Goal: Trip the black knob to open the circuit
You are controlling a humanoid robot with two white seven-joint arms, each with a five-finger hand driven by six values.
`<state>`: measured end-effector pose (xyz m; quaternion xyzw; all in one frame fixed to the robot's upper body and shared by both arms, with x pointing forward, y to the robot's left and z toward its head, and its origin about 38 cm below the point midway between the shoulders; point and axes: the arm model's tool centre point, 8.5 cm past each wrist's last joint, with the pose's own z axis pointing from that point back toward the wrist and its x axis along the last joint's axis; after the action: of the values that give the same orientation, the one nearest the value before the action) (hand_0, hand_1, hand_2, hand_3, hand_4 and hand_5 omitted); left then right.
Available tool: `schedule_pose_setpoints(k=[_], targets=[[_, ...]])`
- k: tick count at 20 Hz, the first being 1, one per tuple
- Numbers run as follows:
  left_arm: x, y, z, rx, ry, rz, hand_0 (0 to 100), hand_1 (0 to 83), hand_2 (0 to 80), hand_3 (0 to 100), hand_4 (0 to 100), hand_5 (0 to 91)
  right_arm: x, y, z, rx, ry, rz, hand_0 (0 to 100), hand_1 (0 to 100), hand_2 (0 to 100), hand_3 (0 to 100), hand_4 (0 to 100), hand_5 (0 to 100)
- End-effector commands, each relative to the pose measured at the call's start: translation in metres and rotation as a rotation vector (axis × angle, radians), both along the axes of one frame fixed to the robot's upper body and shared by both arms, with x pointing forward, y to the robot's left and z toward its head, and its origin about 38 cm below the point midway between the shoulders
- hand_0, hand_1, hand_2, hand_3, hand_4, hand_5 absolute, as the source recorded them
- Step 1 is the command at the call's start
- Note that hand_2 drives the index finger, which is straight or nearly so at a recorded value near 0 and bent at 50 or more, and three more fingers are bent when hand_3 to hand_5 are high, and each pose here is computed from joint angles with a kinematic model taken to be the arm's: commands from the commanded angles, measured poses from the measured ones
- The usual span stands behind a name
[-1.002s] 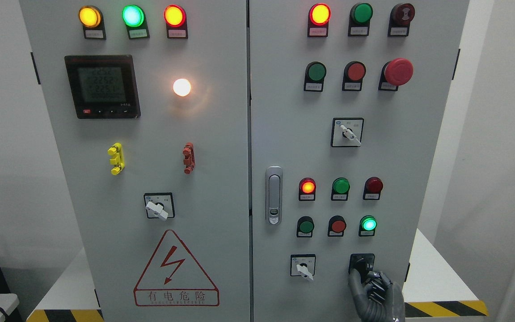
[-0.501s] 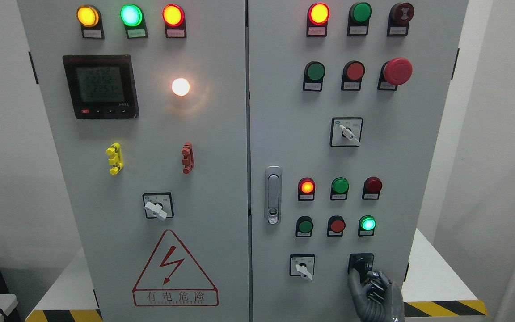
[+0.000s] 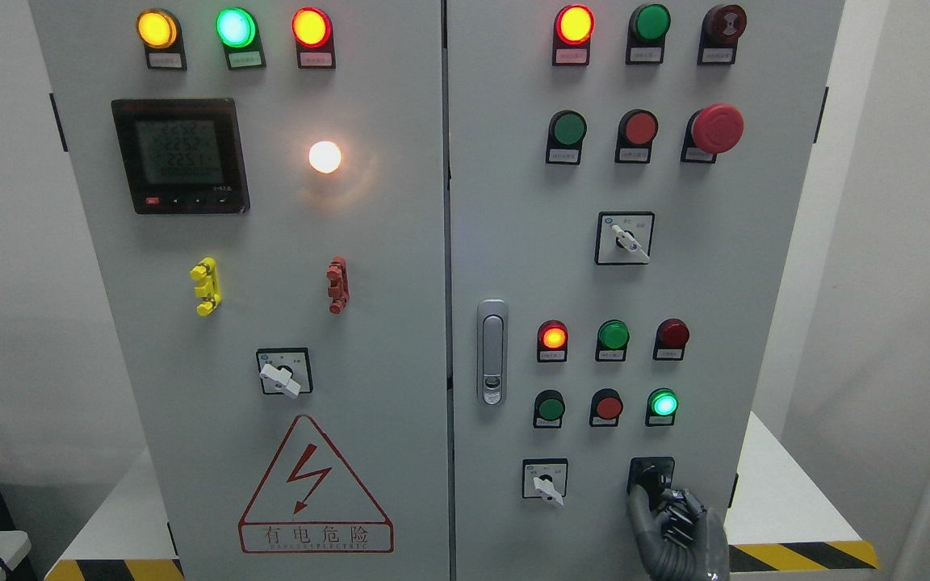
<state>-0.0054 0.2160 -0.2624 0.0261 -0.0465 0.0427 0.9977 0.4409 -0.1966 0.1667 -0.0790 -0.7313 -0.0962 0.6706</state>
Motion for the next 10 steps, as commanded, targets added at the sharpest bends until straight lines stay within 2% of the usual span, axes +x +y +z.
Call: schedule_pose_setpoints(k=[1,10], targets=[[0.0051,-0.0003,0.0000,-0.001,-0.008,-0.033,12,38.9,0.0,0,0,0.0,-0.0005,0.0008,0.0014,-0.019,-0.012,0.004,58,75,62,96,98,97],[0.0051,-0.0003,0.0000,-0.001,-0.008,-0.033,12,38.9,0.0,0,0,0.0,-0.0005,-0.0005,0.0015,-0.025,-0.012,-0.001,58,76,60,94,97,97]])
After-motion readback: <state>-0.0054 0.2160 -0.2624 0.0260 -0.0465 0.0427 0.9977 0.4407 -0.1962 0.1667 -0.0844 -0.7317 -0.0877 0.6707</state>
